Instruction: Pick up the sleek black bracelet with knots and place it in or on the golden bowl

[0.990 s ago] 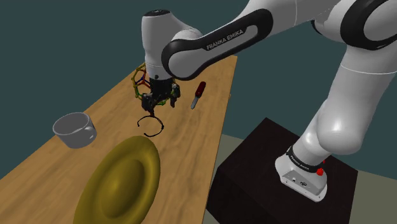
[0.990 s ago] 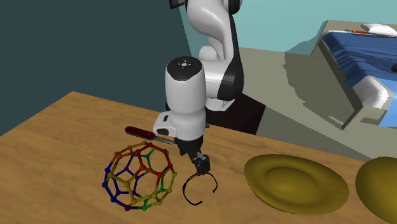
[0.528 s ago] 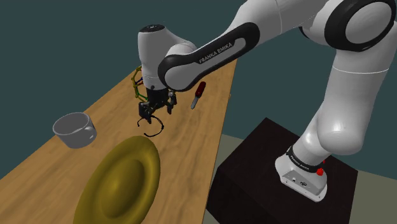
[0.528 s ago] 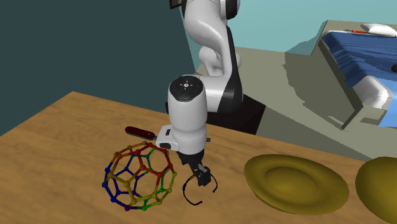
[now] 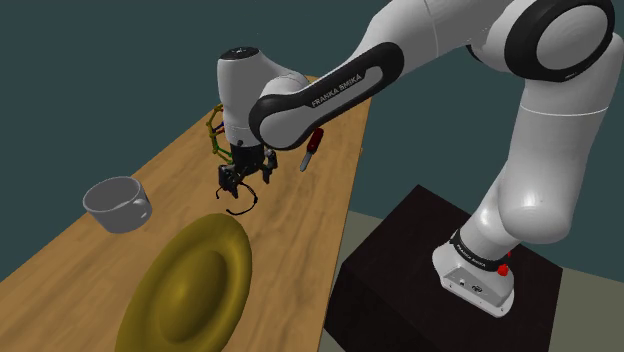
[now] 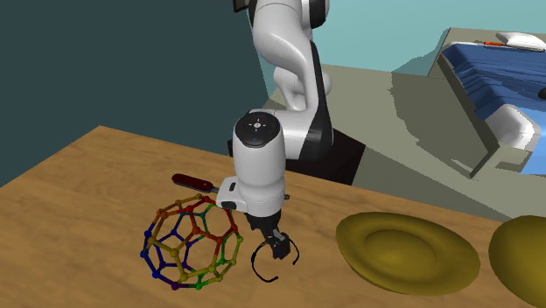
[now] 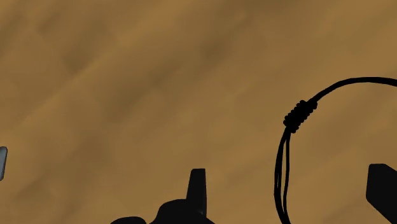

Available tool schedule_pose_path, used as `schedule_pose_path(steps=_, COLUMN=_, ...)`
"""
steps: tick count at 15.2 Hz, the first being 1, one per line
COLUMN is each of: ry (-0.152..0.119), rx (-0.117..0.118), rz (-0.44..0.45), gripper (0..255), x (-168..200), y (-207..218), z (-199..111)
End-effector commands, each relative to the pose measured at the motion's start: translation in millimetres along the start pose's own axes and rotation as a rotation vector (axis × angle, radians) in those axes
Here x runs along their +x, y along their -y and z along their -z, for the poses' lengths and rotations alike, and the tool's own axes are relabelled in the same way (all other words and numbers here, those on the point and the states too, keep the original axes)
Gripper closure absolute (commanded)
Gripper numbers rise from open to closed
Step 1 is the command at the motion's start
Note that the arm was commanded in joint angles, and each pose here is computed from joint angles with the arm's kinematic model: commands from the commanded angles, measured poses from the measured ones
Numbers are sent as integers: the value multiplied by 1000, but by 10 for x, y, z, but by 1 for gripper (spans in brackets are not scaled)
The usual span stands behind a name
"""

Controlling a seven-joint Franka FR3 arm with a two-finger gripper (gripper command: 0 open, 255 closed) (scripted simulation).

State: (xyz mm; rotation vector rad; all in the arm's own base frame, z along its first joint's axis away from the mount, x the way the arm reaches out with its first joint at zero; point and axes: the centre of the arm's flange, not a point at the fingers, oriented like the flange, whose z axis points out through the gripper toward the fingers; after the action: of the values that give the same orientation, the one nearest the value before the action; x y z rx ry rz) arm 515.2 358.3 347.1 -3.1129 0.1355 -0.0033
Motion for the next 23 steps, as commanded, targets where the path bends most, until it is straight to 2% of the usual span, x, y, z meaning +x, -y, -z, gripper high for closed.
schedule_pose_path(steps=1, ry=0, rx=0, rz=0, gripper=0, x=0, y=0, z=0)
schedule_pose_path(steps=2, ry=0, rx=0, rz=0, gripper=255, x=0, y=0, z=0)
schedule_pose_path(steps=11, ry=0, rx=0, rz=0, gripper=255, x=0, y=0, z=0)
schedule_pose_path(steps=23, ry=0, rx=0, rz=0, gripper=255, x=1, y=16, z=633)
